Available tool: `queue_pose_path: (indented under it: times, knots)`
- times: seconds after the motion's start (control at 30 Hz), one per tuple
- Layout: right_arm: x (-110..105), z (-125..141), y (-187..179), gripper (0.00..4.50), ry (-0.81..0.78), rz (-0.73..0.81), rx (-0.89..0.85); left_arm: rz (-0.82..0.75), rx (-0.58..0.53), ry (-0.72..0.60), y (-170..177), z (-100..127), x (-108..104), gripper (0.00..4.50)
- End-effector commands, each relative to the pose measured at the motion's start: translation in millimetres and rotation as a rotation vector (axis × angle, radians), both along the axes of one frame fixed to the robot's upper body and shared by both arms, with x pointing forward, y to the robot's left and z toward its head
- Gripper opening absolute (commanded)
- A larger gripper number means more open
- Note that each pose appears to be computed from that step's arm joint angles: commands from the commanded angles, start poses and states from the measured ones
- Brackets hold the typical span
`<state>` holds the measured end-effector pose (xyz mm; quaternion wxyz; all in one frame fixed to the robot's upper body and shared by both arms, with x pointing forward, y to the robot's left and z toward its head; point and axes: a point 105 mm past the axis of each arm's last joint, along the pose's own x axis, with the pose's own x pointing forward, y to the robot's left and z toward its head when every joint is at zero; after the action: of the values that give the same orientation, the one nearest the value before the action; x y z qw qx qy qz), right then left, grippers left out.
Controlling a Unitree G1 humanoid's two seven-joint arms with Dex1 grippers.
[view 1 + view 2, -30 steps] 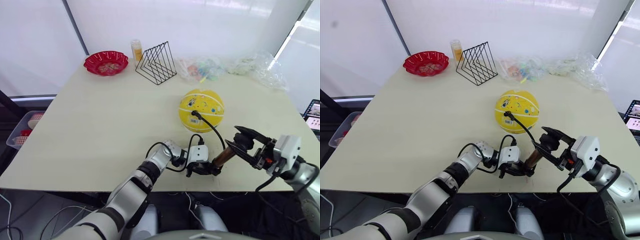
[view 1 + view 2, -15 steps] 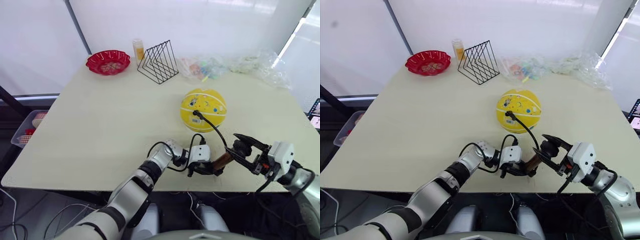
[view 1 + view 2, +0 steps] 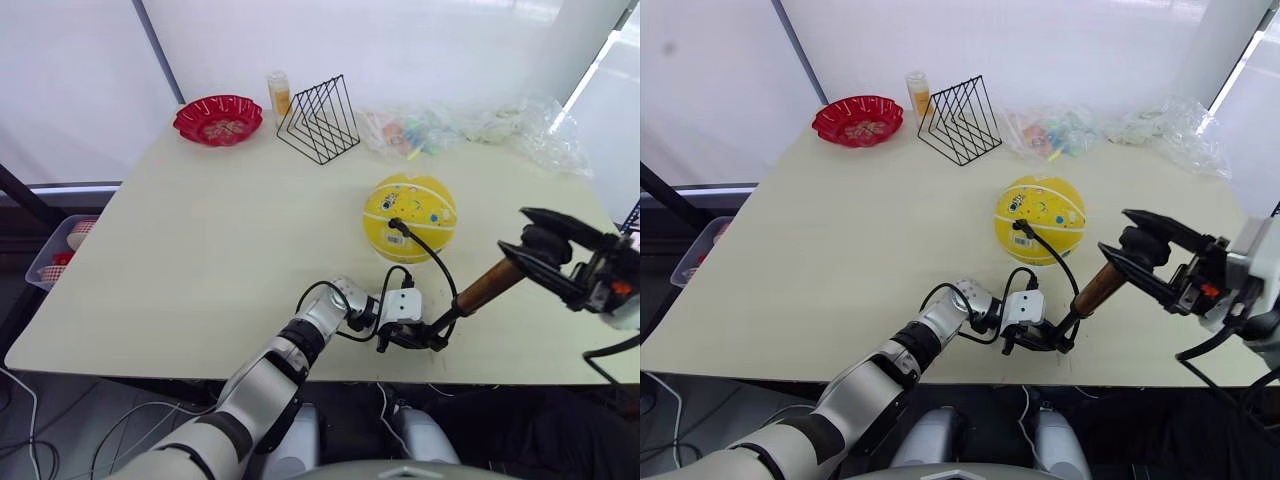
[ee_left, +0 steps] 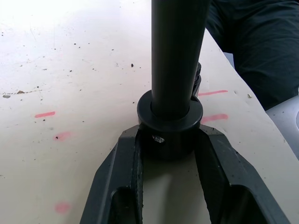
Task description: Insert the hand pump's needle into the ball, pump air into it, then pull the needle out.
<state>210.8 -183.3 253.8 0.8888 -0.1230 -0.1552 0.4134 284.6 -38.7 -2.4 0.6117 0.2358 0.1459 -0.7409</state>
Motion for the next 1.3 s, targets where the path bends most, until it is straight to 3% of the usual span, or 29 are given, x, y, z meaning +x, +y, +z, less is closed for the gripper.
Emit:
queue_pose_path:
  times: [0.03, 0.27, 0.43, 0.63, 0.8, 0.9, 1.1, 1.3]
  knots:
    - [-8.2, 22.5, 1.4, 1.94, -0.081, 0.009, 0.009, 0.065, 0.233, 0.131, 42.7, -54.6, -15.7, 1.10]
    - [-2.7, -9.4, 7.1, 1.94, 0.039, 0.017, -0.011, 0.066, 0.226, 0.135, 40.8, -53.7, -15.9, 1.10]
    - [5.3, -62.2, 13.9, 1.94, 0.166, -0.001, -0.031, 0.070, 0.222, 0.141, 41.8, -54.2, -16.8, 1.10]
    - [10.6, -105.2, 20.2, 1.94, 0.228, -0.023, -0.028, 0.080, 0.224, 0.138, 45.6, -54.0, -14.8, 1.10]
    - [11.9, -120.3, 24.8, 1.94, 0.235, -0.019, -0.040, 0.083, 0.223, 0.136, 46.1, -53.6, -14.1, 1.10]
    - [13.2, -151.1, 32.5, 1.94, 0.281, -0.018, -0.075, 0.086, 0.213, 0.135, 45.6, -52.3, -13.5, 1.10]
    - [14.9, -171.1, 43.9, 1.94, 0.290, 0.001, -0.084, 0.097, 0.195, 0.128, 44.5, -48.4, -9.9, 1.10]
    - [16.4, -173.8, 46.7, 1.94, 0.268, 0.013, -0.097, 0.104, 0.150, 0.128, 42.0, -43.6, -9.0, 1.10]
